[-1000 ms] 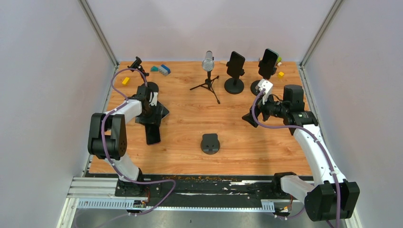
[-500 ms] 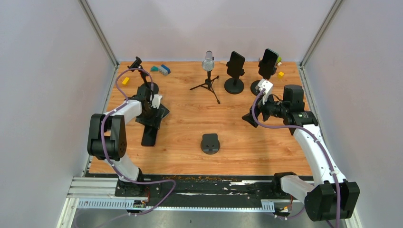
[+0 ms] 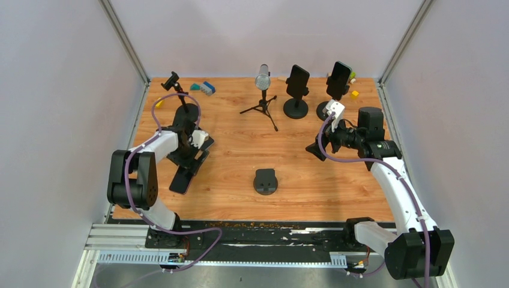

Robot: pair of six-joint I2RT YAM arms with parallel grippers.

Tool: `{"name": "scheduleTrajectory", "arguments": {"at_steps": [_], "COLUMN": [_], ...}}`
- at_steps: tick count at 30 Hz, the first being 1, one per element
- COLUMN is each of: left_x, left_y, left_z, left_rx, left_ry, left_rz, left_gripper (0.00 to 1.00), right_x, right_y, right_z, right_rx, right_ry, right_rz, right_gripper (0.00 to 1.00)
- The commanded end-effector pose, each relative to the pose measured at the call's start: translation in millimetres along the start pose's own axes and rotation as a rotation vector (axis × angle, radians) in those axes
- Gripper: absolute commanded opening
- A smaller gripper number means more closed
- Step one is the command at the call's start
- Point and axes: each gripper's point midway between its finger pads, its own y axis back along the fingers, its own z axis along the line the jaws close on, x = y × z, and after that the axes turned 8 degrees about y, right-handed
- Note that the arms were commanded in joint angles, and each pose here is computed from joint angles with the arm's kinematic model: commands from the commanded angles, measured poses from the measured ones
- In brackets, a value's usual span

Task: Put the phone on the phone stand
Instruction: Pick up the phone at the center of the board.

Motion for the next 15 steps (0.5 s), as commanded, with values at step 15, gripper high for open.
{"name": "scheduleTrajectory", "arguments": {"at_steps": [15], "left_x": [26.4], "left_y": [9.4], "left_z": [-6.1], "left_rx": [0.046], "left_ry": [-0.01], "left_rz": [0.065], "left_gripper": [0.99], "right_x": [-11.2], "right_y": [1.7], "right_z": [1.9], "right_rx": [-0.012], "right_ry": [0.021], "right_rz": [-0.041], "right_gripper": [1.0]}}
